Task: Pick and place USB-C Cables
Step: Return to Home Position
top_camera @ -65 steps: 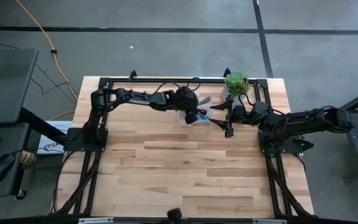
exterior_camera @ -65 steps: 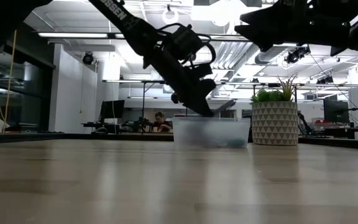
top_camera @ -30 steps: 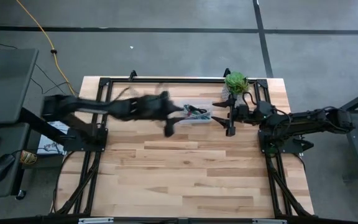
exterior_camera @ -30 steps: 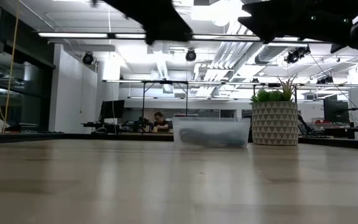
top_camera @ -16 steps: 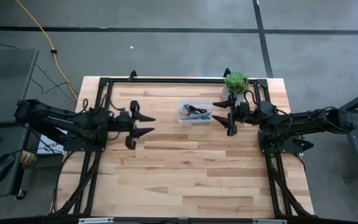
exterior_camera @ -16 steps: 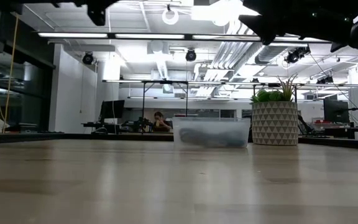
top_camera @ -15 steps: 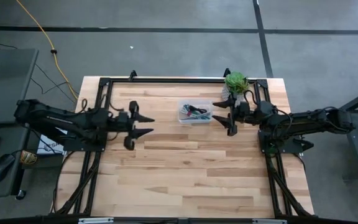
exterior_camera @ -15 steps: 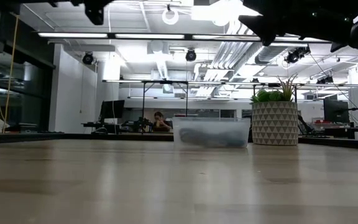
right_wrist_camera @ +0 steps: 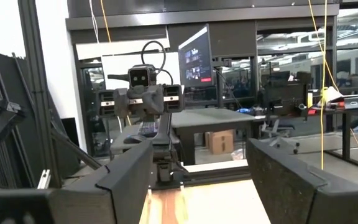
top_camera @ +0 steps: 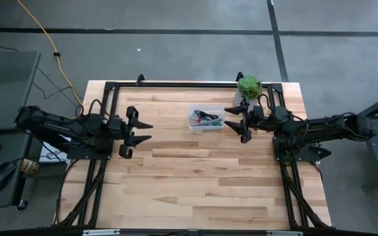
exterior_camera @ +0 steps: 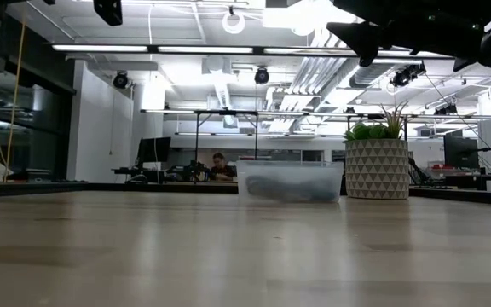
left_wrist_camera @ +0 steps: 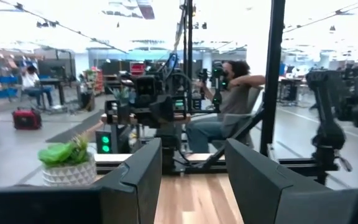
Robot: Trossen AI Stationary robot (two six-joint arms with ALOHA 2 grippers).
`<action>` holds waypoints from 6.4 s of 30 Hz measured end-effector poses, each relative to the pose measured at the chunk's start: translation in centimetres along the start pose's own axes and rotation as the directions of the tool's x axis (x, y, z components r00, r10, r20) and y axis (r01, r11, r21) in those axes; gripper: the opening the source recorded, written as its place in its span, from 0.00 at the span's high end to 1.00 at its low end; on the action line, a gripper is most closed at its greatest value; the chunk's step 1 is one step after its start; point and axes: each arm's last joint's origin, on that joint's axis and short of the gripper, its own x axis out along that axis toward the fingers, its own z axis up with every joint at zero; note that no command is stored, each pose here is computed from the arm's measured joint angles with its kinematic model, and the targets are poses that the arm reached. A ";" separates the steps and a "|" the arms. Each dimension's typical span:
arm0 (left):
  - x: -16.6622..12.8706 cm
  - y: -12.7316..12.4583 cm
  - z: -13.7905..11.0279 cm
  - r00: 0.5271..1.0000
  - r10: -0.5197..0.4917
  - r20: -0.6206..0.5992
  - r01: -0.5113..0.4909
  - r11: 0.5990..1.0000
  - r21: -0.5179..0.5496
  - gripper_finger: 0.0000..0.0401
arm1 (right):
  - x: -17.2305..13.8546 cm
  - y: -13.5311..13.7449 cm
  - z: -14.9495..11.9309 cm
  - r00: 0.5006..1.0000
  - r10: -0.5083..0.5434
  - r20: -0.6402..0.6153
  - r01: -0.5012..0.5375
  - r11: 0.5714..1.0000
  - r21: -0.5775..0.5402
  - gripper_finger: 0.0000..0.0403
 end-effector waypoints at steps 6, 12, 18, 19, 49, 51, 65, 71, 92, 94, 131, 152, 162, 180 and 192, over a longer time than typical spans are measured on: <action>-0.1 0.1 0.1 1.000 0.010 0.004 -0.010 0.999 0.035 0.61 | 0.0 0.0 0.0 1.000 0.000 0.000 0.000 1.000 -0.002 0.38; -0.1 0.1 0.1 1.000 0.017 0.006 -0.017 0.998 0.056 0.61 | 0.0 0.0 0.0 1.000 0.000 0.000 0.000 1.000 0.022 0.38; -0.1 0.1 0.1 1.000 0.017 0.005 -0.017 1.000 0.021 0.61 | 0.0 0.0 -0.3 1.000 -0.002 -0.028 0.003 0.999 0.046 0.38; -0.1 0.1 0.1 1.000 0.017 0.005 -0.017 1.000 0.012 0.61 | 0.0 0.0 -0.4 0.999 -0.003 -0.036 0.005 0.998 0.058 0.38; -0.6 0.0 0.3 0.999 -0.033 0.010 0.033 0.997 -0.073 0.61 | -1.2 0.2 -1.4 0.968 0.040 -0.249 -0.022 0.997 0.072 0.38; -0.7 0.0 0.5 0.999 -0.037 0.019 0.039 0.997 -0.072 0.61 | -1.7 0.2 -1.2 0.963 0.038 -0.268 -0.018 0.997 0.078 0.38; -1.3 0.1 0.9 0.999 -0.037 0.038 0.039 0.998 -0.044 0.61 | -5.8 0.9 0.6 0.960 0.042 -0.277 -0.020 0.997 0.080 0.38; -1.3 0.1 0.7 0.999 -0.038 0.025 0.039 0.998 -0.051 0.61 | -7.5 0.9 -0.4 0.973 0.020 -0.228 0.002 0.995 0.097 0.46; -1.2 0.1 0.7 0.999 -0.038 0.025 0.040 0.997 -0.066 0.61 | -10.4 2.5 -3.6 0.990 0.065 -0.127 -0.045 0.988 0.151 1.00; -1.2 0.1 0.7 0.999 -0.038 0.025 0.040 0.994 -0.106 0.61 | -10.4 2.5 -3.9 0.987 0.022 -0.157 -0.001 0.991 0.133 1.00; -4.2 3.6 -4.2 0.984 0.175 0.019 -0.175 0.984 0.015 1.00 | -10.3 2.5 -3.3 0.991 -0.020 -0.132 0.035 0.993 0.109 0.99; -6.6 1.4 -8.8 0.996 0.010 -0.086 -0.007 1.000 0.029 1.00 | -10.3 2.5 -3.3 0.990 -0.020 -0.138 0.036 0.993 0.109 0.99; -7.3 1.3 -9.8 0.984 -0.027 -0.178 0.043 0.996 0.084 1.00 | -10.3 2.5 -3.3 0.990 -0.020 -0.138 0.036 0.993 0.109 0.99; -7.3 1.4 -9.8 0.982 -0.021 -0.185 0.036 0.996 0.079 1.00 | -10.3 2.5 -3.3 0.990 -0.021 -0.138 0.036 0.993 0.108 0.99; -7.3 1.4 -9.8 0.982 -0.021 -0.185 0.036 0.996 0.079 0.99 | -10.3 2.5 -3.3 0.990 -0.021 -0.138 0.036 0.993 0.108 0.99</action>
